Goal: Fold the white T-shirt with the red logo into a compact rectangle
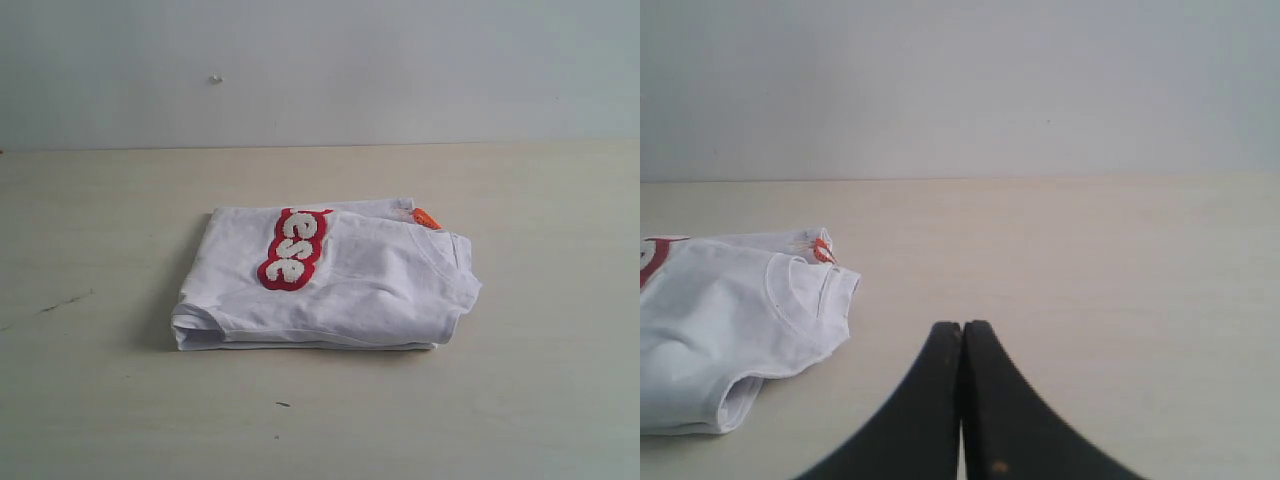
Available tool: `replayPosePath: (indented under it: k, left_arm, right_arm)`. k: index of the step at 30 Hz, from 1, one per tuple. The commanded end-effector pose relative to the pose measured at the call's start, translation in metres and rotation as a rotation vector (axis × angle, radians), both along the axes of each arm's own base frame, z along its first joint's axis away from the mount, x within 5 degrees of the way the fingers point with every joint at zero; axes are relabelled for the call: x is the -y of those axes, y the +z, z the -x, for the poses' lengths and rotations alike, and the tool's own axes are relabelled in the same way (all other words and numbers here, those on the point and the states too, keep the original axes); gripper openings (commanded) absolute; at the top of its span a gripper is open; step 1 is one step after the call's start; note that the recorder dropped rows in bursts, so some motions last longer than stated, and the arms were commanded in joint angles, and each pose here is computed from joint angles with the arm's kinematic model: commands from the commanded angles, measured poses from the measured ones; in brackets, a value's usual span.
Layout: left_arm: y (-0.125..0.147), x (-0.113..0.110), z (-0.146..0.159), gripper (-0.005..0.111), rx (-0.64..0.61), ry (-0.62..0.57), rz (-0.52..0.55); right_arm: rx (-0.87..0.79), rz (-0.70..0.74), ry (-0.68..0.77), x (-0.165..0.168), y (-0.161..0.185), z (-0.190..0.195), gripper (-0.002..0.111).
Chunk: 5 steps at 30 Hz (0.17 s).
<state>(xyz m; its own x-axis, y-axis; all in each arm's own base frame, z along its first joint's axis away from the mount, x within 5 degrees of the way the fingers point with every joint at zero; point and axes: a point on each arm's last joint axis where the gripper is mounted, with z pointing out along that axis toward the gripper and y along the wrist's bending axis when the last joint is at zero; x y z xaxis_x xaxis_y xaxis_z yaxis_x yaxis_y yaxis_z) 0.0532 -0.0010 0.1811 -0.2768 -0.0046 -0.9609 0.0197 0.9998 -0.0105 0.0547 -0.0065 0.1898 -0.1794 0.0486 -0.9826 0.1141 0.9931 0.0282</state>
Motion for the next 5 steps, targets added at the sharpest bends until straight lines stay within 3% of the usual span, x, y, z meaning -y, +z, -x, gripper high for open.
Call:
replayPosePath:
  k: [1,5]
  left_arm:
    - [0.0002,0.0,-0.0001,0.0,0.014,0.001,-0.002]
    - [0.0002,0.0,-0.0001,0.0,0.014,0.001,-0.002]
  right_arm:
    - [0.004,-0.003,-0.005,0.0002,-0.0009,0.0001,0.0]
    - [0.004,-0.003,-0.005,0.0002,-0.0009,0.0001,0.0]
